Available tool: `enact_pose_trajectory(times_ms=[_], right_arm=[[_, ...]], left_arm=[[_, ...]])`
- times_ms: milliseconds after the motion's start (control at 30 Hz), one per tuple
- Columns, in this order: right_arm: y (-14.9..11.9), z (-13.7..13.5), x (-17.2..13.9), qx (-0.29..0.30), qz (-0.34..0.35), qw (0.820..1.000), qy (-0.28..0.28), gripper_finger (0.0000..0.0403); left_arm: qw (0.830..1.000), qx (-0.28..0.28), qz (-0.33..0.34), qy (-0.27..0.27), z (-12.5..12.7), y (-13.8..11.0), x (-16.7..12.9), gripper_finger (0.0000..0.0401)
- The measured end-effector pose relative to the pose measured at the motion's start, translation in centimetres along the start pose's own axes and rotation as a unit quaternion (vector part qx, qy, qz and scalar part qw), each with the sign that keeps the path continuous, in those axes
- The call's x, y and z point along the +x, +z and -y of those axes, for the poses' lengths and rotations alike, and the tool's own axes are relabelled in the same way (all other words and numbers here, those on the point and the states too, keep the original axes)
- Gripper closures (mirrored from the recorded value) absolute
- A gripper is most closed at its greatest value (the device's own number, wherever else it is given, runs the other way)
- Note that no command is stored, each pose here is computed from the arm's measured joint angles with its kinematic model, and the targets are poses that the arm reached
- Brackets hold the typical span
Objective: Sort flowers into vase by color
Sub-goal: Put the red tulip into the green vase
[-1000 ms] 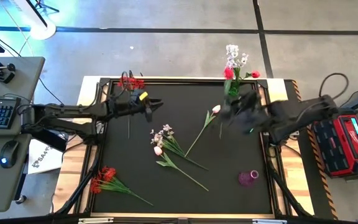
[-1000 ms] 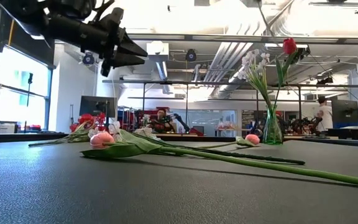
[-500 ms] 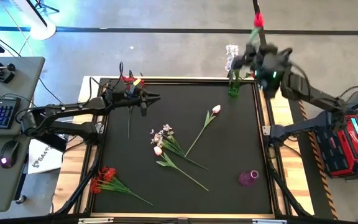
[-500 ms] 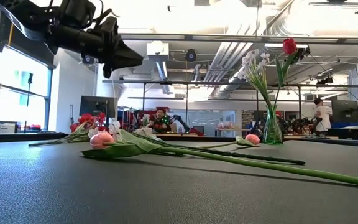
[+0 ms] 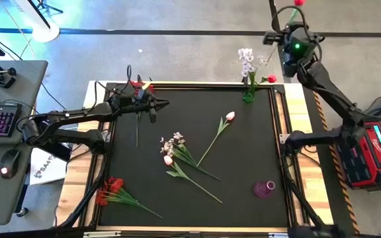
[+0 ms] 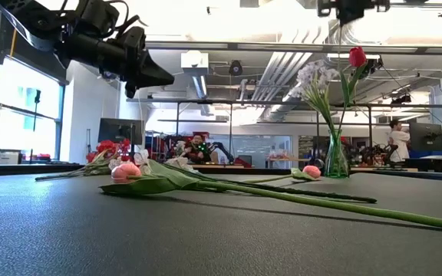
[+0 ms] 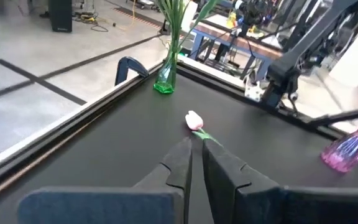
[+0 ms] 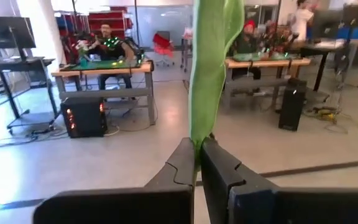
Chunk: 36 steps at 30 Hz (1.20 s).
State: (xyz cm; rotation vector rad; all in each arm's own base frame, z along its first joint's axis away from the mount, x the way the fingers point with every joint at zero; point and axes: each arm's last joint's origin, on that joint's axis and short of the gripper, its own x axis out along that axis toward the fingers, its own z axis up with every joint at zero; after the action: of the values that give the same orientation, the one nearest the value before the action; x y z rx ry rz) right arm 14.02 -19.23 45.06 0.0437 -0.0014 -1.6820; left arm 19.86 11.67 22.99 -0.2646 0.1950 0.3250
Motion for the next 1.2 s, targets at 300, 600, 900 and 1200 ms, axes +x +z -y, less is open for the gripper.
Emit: enact_pose_trajectory(times_ms=[300, 600, 900, 1200], right_arm=[[-7.6, -0.6, 2.8, 0.025, 0.012, 0.999, 0.03, 0.0403], [-11.9, -0.9, 2.8, 0.013, -0.037, 0.996, 0.075, 0.0403], [-13.9, -1.4, 2.2, -0.046, -0.057, 0.993, 0.088, 0.0403], [-11.5, -0.7, 1.4, -0.046, 0.014, 0.995, 0.09, 0.0403]], left_arm=[[0.998, 0.037, 0.003, 0.056, -0.3, 0.0, 0.0, 0.038], [0.992, 0.098, -0.002, 0.075, -0.5, -0.1, 0.0, 0.038], [0.987, 0.116, -0.001, 0.115, -0.7, 0.0, -0.1, 0.038], [0.984, 0.115, 0.0, 0.134, -0.8, 0.0, -0.1, 0.038]])
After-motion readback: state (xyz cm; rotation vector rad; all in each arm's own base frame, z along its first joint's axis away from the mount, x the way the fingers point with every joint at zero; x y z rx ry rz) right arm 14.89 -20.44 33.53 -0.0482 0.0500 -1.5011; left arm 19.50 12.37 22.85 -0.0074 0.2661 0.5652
